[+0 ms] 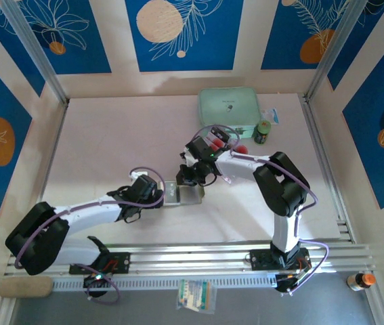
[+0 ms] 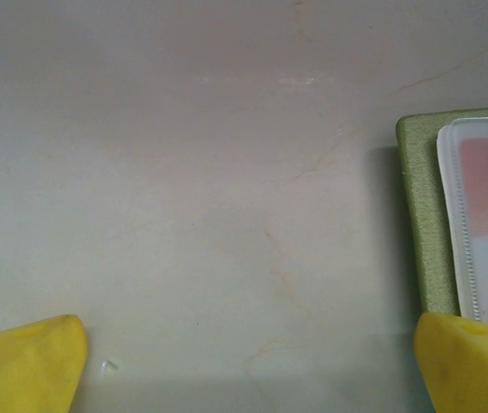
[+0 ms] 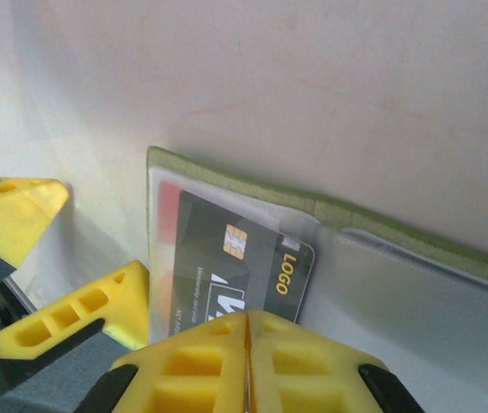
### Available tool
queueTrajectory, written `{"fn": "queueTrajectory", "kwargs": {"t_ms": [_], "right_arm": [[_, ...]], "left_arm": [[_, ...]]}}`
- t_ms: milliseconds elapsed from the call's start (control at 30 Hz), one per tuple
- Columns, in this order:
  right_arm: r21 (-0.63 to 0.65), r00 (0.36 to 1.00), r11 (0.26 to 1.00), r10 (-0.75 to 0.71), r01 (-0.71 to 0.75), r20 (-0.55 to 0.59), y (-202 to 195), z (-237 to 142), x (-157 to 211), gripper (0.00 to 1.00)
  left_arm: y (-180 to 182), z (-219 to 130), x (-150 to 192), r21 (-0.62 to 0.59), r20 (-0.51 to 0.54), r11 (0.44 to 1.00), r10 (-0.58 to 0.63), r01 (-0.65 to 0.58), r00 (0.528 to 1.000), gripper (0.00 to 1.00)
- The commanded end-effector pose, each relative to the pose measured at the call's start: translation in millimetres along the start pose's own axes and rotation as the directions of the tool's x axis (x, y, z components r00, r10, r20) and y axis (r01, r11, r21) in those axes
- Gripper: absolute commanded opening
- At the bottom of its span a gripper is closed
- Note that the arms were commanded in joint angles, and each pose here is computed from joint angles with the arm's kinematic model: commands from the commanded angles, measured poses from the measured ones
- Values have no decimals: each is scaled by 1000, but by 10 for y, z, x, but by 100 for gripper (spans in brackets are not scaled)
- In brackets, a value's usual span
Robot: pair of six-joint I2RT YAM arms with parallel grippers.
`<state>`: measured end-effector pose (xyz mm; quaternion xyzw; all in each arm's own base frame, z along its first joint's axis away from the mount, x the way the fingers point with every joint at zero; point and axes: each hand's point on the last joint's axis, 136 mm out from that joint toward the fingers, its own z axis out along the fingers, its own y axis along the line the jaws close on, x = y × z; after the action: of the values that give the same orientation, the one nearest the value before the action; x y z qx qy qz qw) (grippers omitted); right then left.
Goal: Put the credit cards into the card holder
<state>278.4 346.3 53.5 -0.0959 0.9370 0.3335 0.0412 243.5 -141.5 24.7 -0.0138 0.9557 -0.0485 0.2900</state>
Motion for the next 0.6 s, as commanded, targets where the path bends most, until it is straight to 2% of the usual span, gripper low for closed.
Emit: {"fn": "queueTrajectory", "kwargs": {"t_ms": [0,300,567], "right_arm": [[13,1000,1000,-13,14,-17,-12,40,-12,9],[56,999,998,8,-5,-47,-161,198,52,8],[51,996,998,-18,22,-92,-21,359,113,7]], "left_arm": [[62,19,8,-18,4,1000,-10,10,1000,97],[57,24,15,-13,4,1000,-8,8,1000,97],[38,32,7,-4,6,1000,-10,10,1000,97]]}}
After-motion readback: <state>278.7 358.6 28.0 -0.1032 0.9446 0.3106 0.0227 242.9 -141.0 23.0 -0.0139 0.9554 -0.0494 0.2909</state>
